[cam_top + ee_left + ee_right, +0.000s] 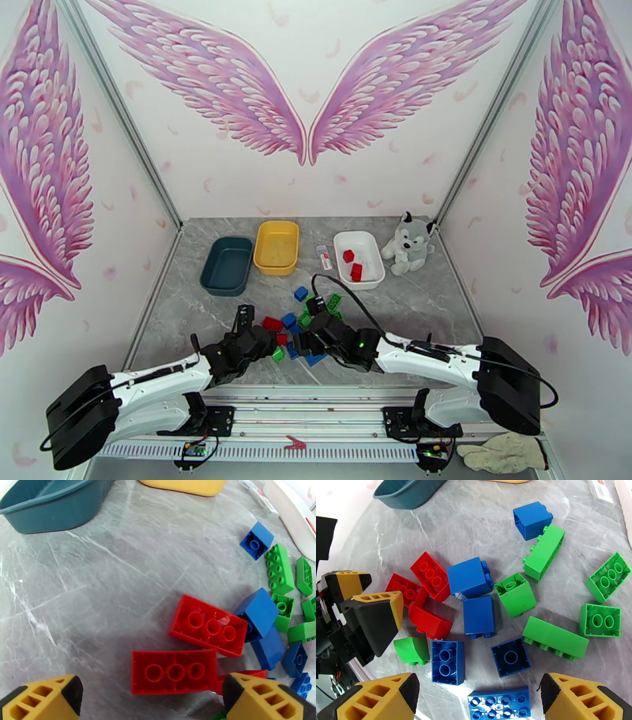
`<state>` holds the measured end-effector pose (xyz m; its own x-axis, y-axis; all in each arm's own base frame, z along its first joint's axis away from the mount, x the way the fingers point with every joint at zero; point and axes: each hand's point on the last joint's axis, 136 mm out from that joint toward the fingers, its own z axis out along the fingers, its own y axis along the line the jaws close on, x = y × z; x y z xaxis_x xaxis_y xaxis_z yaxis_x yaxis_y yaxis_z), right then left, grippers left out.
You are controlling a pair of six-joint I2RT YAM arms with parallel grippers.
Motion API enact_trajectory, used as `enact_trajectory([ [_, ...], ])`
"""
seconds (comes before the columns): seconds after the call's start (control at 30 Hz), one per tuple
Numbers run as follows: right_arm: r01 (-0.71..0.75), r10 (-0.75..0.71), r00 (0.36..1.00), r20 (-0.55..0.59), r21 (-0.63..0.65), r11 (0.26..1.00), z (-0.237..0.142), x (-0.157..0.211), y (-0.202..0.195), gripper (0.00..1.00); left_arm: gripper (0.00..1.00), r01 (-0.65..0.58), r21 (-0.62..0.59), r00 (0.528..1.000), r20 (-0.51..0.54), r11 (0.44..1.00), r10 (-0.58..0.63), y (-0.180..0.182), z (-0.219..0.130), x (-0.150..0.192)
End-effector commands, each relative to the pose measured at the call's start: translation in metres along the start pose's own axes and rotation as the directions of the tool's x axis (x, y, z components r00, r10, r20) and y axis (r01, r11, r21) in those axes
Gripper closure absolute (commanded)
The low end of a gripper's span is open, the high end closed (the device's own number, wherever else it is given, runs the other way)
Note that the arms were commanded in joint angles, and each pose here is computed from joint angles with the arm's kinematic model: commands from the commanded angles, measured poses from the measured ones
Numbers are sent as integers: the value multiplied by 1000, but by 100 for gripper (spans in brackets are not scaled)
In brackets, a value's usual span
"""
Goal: Sort the legos into containers by color
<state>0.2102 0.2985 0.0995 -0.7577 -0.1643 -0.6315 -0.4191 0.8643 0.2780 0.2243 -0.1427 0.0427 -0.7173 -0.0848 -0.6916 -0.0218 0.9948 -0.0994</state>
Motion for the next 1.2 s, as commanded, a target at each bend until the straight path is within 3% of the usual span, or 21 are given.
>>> enact_trajectory([
  [0.0, -8, 8, 1000, 22, -3, 1000, -3, -2, 1, 13, 1, -14, -20, 1000, -14, 1000, 14, 2, 7, 1],
  [0.63, -8, 8, 999, 32, 4, 1000, -6, -2, -2, 13, 8, -47, -8, 994, -103, 999, 46, -20, 47, 9],
  [0.87, -11, 11, 999, 34, 7, 1000, -7, -2, -3, 13, 10, -36, 6, 995, -95, 999, 36, -20, 39, 7],
  [1.17, -14, 14, 999, 33, 3, 1000, -7, -2, -2, 13, 5, -1, 75, 998, -61, 997, 6, -21, 17, 3],
])
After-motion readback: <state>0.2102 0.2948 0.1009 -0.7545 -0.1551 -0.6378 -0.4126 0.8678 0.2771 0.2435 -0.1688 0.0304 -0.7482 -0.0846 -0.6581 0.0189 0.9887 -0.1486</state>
